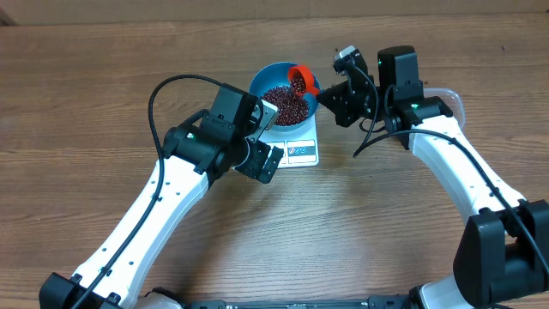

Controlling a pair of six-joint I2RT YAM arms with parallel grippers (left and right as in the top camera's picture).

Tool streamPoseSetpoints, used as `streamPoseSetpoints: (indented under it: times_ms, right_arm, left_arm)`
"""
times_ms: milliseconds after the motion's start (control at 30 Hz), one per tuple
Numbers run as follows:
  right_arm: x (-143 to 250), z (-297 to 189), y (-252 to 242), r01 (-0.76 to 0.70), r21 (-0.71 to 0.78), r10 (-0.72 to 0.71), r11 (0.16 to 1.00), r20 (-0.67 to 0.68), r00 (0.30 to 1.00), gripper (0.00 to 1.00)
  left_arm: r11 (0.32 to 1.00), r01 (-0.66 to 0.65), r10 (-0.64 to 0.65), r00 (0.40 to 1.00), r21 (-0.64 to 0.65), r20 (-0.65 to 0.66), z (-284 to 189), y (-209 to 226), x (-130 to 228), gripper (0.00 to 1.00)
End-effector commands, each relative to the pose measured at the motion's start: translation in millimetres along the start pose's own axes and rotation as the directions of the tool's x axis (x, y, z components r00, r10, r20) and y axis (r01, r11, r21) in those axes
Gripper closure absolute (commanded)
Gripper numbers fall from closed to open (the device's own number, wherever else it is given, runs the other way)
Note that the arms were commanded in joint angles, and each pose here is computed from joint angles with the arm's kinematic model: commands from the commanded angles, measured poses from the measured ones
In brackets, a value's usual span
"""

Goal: Scoop item into bowl and weigh 150g on scale
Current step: 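Tilt the red cup to trickle beans into the teal bowl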

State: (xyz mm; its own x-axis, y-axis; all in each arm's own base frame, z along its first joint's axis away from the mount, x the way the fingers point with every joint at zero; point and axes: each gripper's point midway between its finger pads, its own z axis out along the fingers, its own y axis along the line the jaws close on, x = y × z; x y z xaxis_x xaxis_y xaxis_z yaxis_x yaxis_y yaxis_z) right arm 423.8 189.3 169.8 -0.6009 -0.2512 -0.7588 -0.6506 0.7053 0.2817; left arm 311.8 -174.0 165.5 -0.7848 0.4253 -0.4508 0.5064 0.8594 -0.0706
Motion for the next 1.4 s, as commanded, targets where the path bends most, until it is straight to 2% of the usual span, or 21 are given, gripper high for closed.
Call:
streamPoseSetpoints:
  times_ms: [0, 133, 1367]
  right_arm:
    - [-5.6, 0.7, -1.4, 0.005, 0.015, -0.005, 1.0, 0.009, 1.0, 0.96]
    - [-5.4, 0.7, -1.5, -0.047, 0.014, 0.047, 0.999, 0.01, 0.999, 0.96]
    - [0.8, 0.7, -0.6, -0.061, 0.012, 0.061, 0.998, -0.015, 0.998, 0.96]
  left_arm:
    - [1.0, -0.007, 0.006, 1.0, 0.006, 0.03, -8.7, -0.6, -4.3, 0.0]
    - [1.0, -0.006, 0.006, 1.0, 0.006, 0.03, -8.7, -0.4, -4.3, 0.0]
    - [1.0, -0.006, 0.006, 1.0, 0.006, 0.03, -8.7, -0.4, -4.3, 0.0]
